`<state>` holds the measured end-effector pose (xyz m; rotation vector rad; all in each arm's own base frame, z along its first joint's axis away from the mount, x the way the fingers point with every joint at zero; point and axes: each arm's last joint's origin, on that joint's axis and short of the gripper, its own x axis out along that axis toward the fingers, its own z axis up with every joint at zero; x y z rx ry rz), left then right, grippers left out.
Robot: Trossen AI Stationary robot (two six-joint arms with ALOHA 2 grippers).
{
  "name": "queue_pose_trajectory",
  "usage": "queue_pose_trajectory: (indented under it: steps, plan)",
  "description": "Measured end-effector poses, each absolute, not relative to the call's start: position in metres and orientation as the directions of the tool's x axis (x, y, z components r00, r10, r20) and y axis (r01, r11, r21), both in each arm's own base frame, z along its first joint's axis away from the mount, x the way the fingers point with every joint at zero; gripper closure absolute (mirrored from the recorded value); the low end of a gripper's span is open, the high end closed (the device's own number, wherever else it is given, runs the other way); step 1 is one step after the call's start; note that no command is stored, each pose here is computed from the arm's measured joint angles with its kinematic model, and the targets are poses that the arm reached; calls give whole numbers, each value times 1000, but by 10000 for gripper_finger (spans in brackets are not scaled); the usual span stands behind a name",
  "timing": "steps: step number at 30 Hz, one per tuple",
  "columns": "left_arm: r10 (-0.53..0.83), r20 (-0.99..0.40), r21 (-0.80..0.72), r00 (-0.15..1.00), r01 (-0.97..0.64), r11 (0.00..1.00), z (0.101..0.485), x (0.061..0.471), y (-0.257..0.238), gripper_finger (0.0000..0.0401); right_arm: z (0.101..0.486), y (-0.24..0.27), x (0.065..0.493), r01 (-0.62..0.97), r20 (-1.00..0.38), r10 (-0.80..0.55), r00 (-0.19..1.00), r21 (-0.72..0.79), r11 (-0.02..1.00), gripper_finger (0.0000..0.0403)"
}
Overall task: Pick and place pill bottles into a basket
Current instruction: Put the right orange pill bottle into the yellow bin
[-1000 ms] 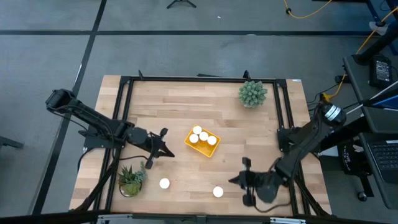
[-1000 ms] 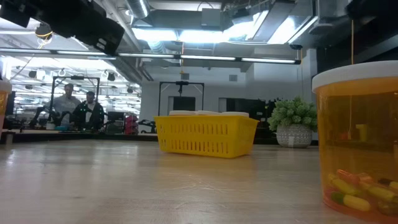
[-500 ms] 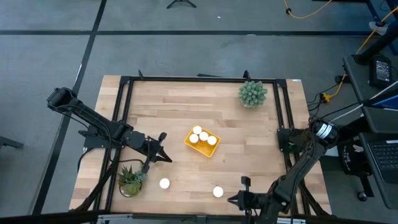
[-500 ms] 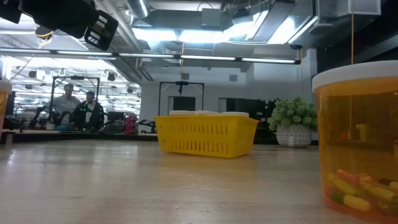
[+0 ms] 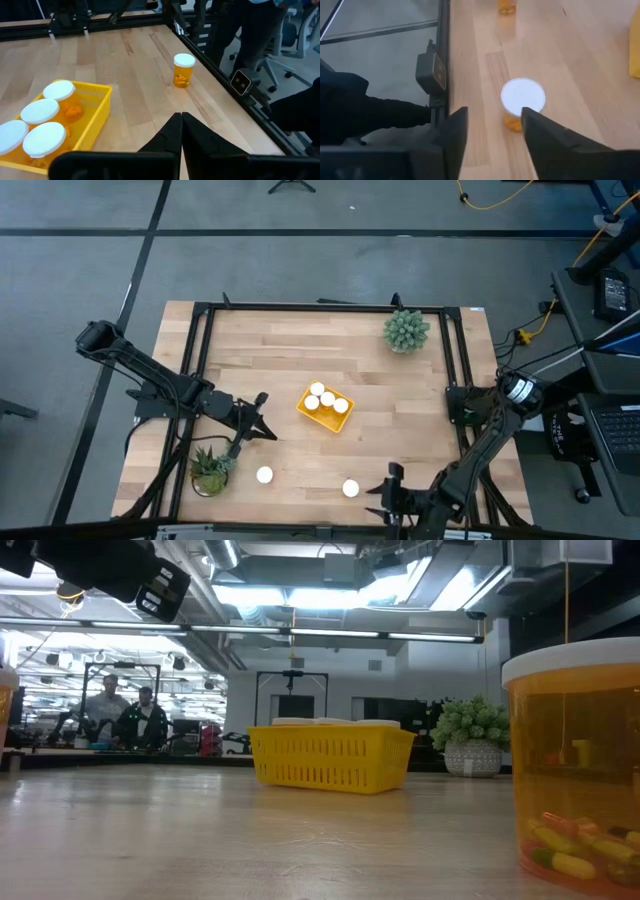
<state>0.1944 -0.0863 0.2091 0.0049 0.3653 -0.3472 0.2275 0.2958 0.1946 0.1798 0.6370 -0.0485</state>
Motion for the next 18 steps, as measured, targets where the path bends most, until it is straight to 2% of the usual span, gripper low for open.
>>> queue_pose_trajectory:
  steps: [5, 9, 18]
  plan:
    - [-332, -351, -58, 875, 334, 941, 209, 194, -86, 395, 194, 292, 232, 115, -596, -3, 803, 150, 982, 162]
    - [-332, -351, -58, 875, 334, 941, 209, 194, -86, 399, 184, 293, 233, 118, -615, -23, 788, 114, 986, 133]
    - [-332, -351, -58, 875, 334, 941, 209, 194, -86, 396, 152, 291, 242, 187, -651, -101, 753, 65, 980, 122]
